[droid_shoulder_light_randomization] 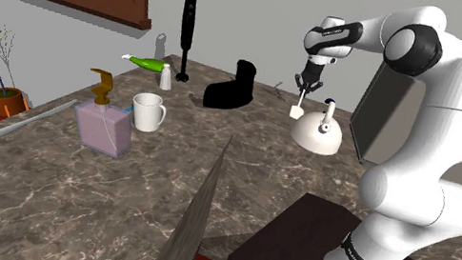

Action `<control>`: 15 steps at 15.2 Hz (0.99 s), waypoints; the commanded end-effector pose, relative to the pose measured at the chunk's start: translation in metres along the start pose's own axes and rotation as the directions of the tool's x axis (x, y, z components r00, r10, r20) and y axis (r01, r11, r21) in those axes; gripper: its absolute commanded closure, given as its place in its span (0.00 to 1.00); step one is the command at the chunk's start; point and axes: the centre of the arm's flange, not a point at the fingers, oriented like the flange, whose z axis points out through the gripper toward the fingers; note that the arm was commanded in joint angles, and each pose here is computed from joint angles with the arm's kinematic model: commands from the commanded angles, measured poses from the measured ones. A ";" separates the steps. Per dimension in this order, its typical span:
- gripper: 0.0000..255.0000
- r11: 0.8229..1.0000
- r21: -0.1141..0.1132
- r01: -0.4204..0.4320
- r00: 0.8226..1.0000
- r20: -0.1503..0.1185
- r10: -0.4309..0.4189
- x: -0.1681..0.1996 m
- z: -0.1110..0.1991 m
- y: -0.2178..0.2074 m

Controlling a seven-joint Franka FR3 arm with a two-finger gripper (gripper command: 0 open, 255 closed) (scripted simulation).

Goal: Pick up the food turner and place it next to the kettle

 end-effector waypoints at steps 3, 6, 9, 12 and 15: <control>1.00 1.000 0.000 0.000 1.000 0.000 0.000 -0.001 0.022 0.001; 1.00 1.000 0.000 0.000 1.000 0.000 0.000 -0.002 0.038 0.001; 1.00 1.000 0.000 0.000 1.000 0.000 0.000 -0.003 0.054 0.001; 1.00 1.000 0.000 0.000 1.000 0.000 0.000 -0.003 0.061 0.001; 1.00 1.000 0.000 0.000 1.000 0.000 0.000 -0.003 0.061 0.001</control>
